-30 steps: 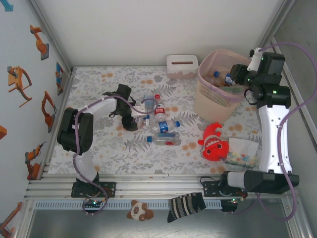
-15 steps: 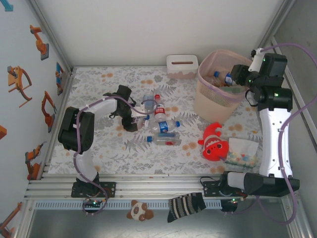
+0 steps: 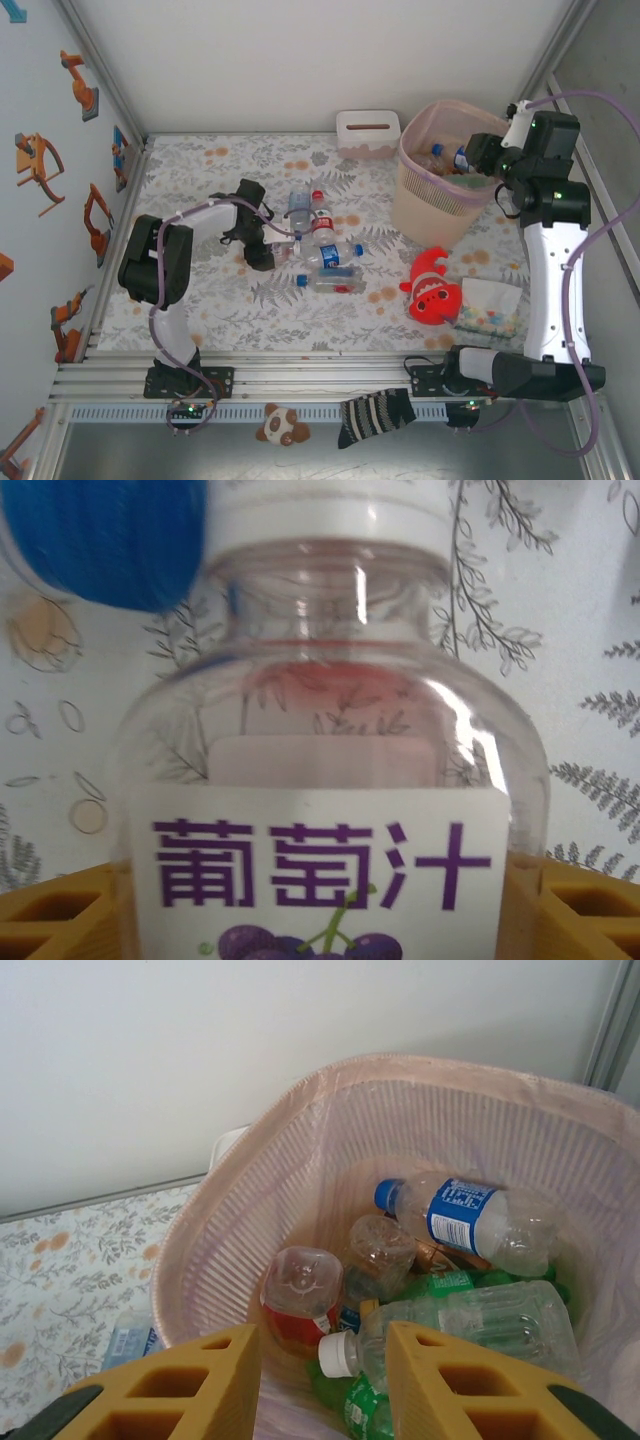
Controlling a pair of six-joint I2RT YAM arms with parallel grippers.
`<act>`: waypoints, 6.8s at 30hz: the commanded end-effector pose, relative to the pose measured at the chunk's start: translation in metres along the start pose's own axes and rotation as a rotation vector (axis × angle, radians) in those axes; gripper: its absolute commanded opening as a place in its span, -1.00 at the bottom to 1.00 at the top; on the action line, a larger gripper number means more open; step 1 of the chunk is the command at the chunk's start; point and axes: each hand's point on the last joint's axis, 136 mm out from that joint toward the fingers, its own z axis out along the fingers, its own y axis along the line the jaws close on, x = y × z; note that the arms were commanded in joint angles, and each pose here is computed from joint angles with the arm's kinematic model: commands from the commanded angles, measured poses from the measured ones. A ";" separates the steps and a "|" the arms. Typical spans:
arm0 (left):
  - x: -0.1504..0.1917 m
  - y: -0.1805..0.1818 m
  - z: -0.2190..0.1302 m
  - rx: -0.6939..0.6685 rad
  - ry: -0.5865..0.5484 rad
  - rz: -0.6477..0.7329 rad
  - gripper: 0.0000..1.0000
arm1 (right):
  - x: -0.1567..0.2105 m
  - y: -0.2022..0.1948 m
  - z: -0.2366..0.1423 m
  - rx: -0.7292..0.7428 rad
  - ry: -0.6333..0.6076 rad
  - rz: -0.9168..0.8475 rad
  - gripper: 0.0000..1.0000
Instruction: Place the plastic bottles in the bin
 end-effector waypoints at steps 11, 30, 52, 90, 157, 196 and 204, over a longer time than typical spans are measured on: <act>0.012 -0.029 -0.035 0.004 0.035 -0.086 0.24 | -0.009 0.016 -0.017 -0.068 -0.051 0.024 -0.25; -0.104 -0.039 -0.187 -0.154 -0.633 -0.097 0.24 | 0.002 0.105 -0.060 -0.586 -0.188 -0.059 -0.17; -0.217 -0.119 -0.353 0.019 -1.331 0.238 0.30 | 0.058 0.271 -0.156 -1.296 -0.305 -0.489 0.29; -0.246 -0.172 -0.396 0.102 -1.463 0.395 0.33 | 0.098 0.319 -0.172 -1.413 -0.373 -0.752 0.34; -0.039 -0.001 -0.268 -0.618 -0.734 -0.590 0.85 | 0.007 -0.008 0.159 -0.047 0.201 0.508 -0.32; -0.036 -0.005 -0.265 -0.624 -0.734 -0.580 0.85 | -0.025 0.000 0.140 -0.065 0.167 0.422 0.13; -0.036 -0.005 -0.264 -0.620 -0.732 -0.580 0.85 | 0.000 0.022 0.176 -0.247 0.283 0.499 -0.22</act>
